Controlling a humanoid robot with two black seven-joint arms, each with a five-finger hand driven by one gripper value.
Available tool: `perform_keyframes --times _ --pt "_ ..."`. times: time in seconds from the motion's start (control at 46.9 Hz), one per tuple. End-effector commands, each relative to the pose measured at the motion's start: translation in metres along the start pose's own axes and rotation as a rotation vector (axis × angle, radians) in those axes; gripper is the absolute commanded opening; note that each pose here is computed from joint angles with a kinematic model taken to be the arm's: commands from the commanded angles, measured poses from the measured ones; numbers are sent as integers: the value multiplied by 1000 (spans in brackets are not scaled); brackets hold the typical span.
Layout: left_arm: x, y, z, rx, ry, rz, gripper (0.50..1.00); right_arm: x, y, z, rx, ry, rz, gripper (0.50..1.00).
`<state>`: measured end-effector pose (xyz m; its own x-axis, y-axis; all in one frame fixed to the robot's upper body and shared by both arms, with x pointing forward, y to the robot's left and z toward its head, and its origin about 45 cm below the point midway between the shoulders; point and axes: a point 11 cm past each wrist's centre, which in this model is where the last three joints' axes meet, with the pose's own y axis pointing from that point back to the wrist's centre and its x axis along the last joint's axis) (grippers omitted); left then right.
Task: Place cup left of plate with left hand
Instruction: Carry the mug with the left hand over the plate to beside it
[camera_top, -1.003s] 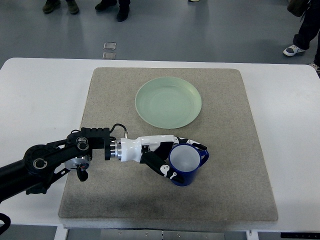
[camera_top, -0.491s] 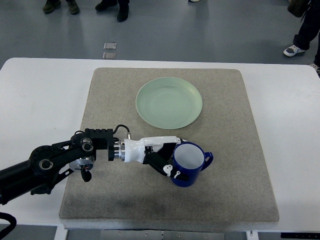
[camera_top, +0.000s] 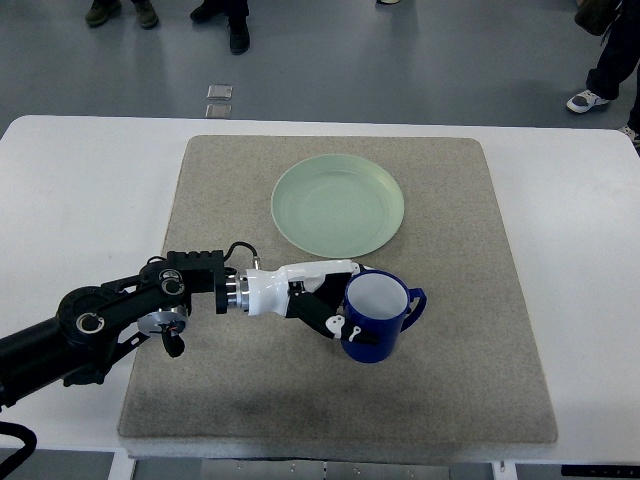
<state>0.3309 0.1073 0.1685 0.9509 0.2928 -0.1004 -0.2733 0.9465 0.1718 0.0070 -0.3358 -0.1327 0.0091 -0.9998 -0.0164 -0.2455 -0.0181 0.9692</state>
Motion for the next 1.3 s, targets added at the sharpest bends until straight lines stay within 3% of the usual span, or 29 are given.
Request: perform_keyframes --times 0.0,0.256,0.512,0.725,1.28 --pt "4 1 6 -19 -4 12 673 0 0 0 0 -1 0 932" --pt "13 5 17 -55 -8 46 675 0 0 0 0 -1 0 932" --pt "39 22 39 -117 -28 132 677 0 0 0 0 -1 0 932" --pt "51 39 40 -103 -40 173 683 0 0 0 0 -1 0 932" --pt "118 114 37 -74 -51 502 683 0 0 0 0 0 1 932"
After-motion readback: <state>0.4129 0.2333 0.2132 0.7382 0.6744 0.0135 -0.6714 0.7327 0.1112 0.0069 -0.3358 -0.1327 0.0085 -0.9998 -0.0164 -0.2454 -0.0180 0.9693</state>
